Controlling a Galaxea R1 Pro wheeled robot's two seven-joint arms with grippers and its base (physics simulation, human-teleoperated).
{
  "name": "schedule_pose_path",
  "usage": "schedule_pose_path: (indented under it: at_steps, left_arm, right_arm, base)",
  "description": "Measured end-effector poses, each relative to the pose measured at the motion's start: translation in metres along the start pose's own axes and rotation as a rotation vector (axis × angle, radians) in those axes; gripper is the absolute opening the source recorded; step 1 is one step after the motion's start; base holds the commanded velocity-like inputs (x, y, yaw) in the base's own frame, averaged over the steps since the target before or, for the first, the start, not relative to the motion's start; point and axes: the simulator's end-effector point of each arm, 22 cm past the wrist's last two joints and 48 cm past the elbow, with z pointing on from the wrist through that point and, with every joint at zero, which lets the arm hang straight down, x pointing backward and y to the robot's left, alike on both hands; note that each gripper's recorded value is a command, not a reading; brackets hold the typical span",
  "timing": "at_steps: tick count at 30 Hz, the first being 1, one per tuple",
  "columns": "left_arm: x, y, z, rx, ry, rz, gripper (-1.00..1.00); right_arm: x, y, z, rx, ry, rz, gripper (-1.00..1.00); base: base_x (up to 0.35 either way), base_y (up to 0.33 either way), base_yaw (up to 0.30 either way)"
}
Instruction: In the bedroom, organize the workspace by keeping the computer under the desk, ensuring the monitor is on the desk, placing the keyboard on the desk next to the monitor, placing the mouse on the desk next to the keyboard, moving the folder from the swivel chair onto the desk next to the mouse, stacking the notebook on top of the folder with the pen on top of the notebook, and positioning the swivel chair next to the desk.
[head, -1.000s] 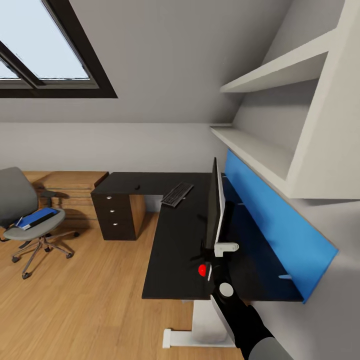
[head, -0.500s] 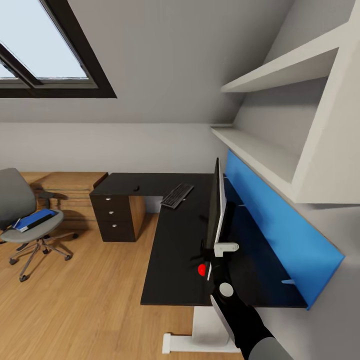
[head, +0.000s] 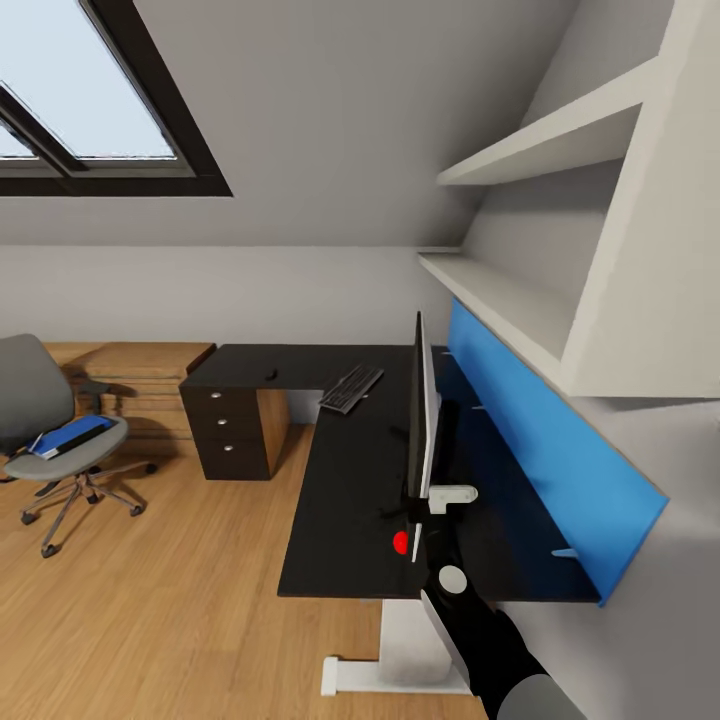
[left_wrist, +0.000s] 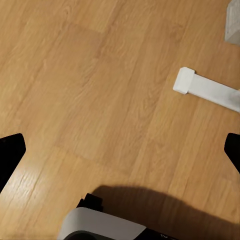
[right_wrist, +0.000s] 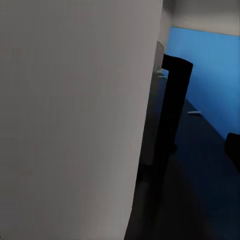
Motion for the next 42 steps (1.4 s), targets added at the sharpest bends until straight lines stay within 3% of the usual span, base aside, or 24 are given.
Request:
schedule_pose_path:
  at_steps: [35,42]
  left_arm:
    - [0.0,0.0001,0.0,-0.001,0.0,-0.001,1.0]
    - [0.0001,0.0001,0.0003,-0.001,0.001,-0.001,1.0]
  right_arm:
    - [0.0032,0.0007,-0.0006,-0.001,0.007,-0.002,1.0]
    - [0.0075,0.0015,-0.0009,-0.003,0.015,-0.005,1.0]
  base:
    - [-0.049,-0.014,0.0]
    - [-0.212,0.0,0.0]
